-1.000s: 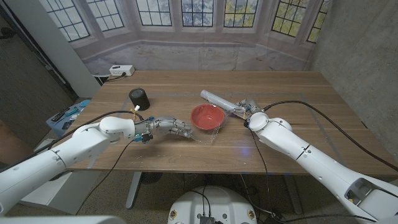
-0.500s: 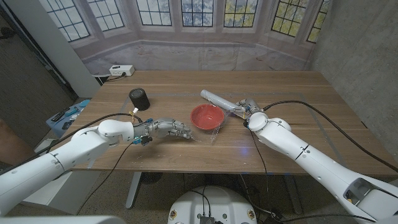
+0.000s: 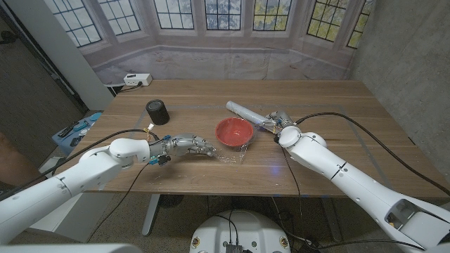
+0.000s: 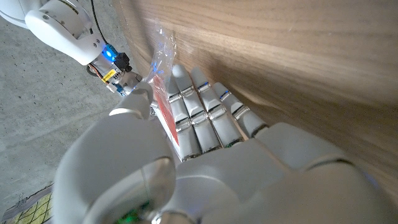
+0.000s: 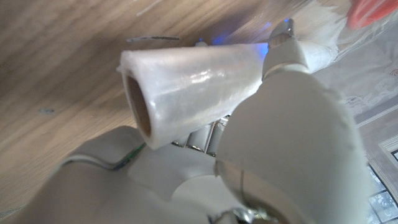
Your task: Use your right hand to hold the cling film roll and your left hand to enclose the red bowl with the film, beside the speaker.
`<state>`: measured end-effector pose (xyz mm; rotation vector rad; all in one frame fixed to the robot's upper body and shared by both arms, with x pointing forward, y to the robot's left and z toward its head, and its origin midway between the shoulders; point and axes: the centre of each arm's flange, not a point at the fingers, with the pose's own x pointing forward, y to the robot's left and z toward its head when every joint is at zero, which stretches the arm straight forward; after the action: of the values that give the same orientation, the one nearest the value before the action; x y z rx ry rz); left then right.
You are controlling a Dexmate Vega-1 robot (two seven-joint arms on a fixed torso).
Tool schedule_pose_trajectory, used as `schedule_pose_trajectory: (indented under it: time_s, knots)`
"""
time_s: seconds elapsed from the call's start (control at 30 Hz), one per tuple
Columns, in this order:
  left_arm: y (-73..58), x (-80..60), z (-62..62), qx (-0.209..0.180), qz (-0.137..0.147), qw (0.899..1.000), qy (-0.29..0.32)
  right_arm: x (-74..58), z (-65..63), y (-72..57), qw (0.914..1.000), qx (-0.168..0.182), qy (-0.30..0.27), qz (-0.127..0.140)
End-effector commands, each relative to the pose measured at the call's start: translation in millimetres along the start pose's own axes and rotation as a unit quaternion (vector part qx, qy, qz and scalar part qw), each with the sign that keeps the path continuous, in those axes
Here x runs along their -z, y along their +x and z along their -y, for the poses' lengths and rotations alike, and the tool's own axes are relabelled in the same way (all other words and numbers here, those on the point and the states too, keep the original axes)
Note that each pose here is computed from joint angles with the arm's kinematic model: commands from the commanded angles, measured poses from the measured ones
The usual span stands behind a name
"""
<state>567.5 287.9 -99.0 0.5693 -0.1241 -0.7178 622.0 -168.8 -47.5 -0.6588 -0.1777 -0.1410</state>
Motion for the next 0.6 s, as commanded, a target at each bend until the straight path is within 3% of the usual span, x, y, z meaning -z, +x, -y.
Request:
schedule_pose_trajectory:
  time_s: [0.03, 0.6]
  knots:
    - [-8.2, 15.2, -6.1, -0.019, -0.014, 1.0, -0.003, -6.6, 0.5, -2.1, 1.0, 0.006, -0.002, 0.006]
    - [-10.8, 17.8, -6.5, -0.034, -0.011, 0.999, 0.009, -16.4, 6.6, -3.9, 0.9997, 0.015, -0.005, 0.021]
